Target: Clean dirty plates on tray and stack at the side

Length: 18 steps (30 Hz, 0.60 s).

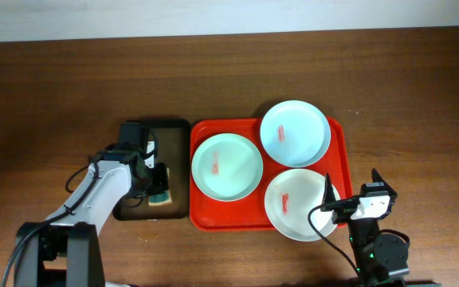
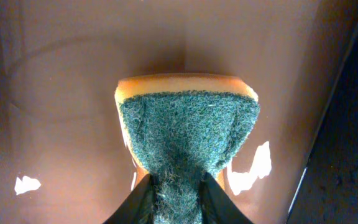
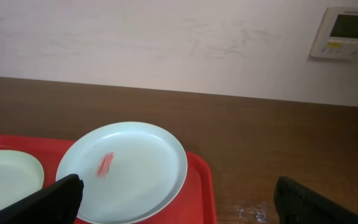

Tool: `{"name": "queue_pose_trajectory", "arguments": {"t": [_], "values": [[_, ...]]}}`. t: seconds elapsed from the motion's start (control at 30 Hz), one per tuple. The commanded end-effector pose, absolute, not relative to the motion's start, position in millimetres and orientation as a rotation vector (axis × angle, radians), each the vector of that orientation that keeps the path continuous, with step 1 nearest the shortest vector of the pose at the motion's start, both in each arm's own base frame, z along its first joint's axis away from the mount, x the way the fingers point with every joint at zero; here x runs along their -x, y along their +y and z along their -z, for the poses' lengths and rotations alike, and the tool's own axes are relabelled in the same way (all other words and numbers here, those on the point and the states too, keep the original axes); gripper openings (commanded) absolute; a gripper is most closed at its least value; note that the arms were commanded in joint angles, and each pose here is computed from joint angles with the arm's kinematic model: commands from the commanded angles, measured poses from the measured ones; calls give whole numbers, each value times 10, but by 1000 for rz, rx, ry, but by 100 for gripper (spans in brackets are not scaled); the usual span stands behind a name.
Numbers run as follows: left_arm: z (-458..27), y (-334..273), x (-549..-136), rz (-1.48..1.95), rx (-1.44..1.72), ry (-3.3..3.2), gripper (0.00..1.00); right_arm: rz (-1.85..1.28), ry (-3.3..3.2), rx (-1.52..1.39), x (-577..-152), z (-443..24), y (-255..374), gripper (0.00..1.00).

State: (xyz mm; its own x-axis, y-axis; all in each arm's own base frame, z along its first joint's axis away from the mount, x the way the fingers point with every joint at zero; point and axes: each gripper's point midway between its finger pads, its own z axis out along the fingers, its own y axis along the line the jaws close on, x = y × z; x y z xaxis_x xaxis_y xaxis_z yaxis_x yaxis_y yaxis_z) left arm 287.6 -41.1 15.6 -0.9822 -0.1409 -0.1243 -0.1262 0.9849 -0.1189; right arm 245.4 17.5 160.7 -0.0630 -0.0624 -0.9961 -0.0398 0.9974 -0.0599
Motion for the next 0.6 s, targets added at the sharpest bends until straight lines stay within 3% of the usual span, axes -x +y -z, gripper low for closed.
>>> {"name": "queue_pose_trajectory", "arguments": {"t": [0.0,0.03,0.13,0.2,0.33,0.57], "values": [[-50,-353,-2822,110,224,3026,21,28,1640,57,-2454,-1576,145,98],[-24,-355,-2822,111,224,3031,20,28,1640,57,-2454,-1576,145,99],[21,-354,-2805,108,226,3048,4,28,1640,57,-2454,-1576,145,98],[20,-354,-2804,108,226,3048,0,28,1640,58,-2454,-1576,145,98],[-73,-348,-2837,108,230,3045,0,28,1640,57,-2454,-1576,145,98],[-855,-380,-3152,127,91,2890,0,28,1640,58,-2454,-1576,145,98]]}}
